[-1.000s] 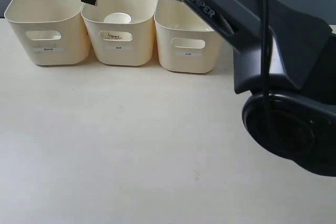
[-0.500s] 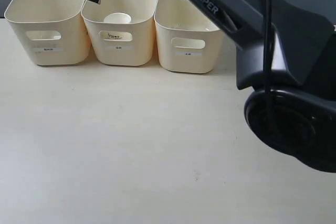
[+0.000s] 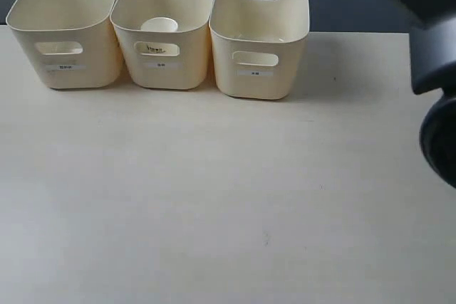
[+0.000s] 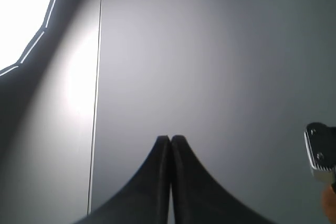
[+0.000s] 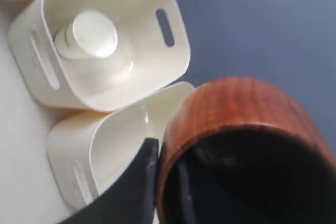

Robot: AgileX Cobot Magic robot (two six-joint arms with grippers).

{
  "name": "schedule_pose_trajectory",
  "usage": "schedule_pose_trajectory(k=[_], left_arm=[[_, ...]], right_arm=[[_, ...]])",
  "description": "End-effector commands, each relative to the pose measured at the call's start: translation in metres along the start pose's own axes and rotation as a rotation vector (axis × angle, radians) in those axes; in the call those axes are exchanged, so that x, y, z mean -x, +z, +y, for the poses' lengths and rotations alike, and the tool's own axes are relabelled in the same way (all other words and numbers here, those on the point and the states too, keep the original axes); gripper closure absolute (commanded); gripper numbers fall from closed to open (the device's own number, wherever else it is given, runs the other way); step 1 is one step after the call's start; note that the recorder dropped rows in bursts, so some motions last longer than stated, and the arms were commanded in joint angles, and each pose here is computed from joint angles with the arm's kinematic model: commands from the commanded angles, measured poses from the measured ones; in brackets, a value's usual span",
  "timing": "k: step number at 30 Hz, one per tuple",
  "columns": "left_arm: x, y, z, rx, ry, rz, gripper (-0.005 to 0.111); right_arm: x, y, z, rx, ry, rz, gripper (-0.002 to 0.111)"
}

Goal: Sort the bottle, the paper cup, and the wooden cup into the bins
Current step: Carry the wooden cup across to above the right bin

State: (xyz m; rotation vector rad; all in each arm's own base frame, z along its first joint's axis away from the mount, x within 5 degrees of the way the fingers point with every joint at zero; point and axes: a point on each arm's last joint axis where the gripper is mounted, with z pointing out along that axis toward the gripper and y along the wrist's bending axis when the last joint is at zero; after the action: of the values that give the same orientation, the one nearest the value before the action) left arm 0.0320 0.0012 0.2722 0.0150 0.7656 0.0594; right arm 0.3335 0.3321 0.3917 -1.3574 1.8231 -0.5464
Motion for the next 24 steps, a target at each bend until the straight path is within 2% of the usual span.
schedule_pose_trajectory(k=[1, 8, 11, 17, 21, 24], left_arm=[[0.0, 0.0, 0.0, -0.007, -0.004, 0.001, 0.107], [0.0, 0.0, 0.0, -0.007, -0.004, 0.001, 0.107], [0.0, 0.0, 0.0, -0.007, -0.004, 0.001, 0.107], [0.0, 0.0, 0.0, -0.007, -0.004, 0.001, 0.107], [0.0, 0.0, 0.0, -0.007, -0.004, 0.001, 0.107], [0.0, 0.0, 0.0, -0.007, -0.004, 0.001, 0.107]], right_arm=[[-0.036, 0.015, -0.005, 0.019, -0.002, 0.127, 0.109], [-0.096, 0.008, -0.028, 0.039, 0.11, 0.173, 0.109], [-0.122, 0.028, -0.029, 0.077, 0.184, 0.108, 0.109], [-0.177, 0.08, -0.03, 0.029, 0.28, 0.028, 0.109], [-0.195, 0.094, -0.041, -0.025, 0.42, -0.131, 0.109], [-0.198, 0.103, -0.043, -0.041, 0.451, -0.165, 0.109]])
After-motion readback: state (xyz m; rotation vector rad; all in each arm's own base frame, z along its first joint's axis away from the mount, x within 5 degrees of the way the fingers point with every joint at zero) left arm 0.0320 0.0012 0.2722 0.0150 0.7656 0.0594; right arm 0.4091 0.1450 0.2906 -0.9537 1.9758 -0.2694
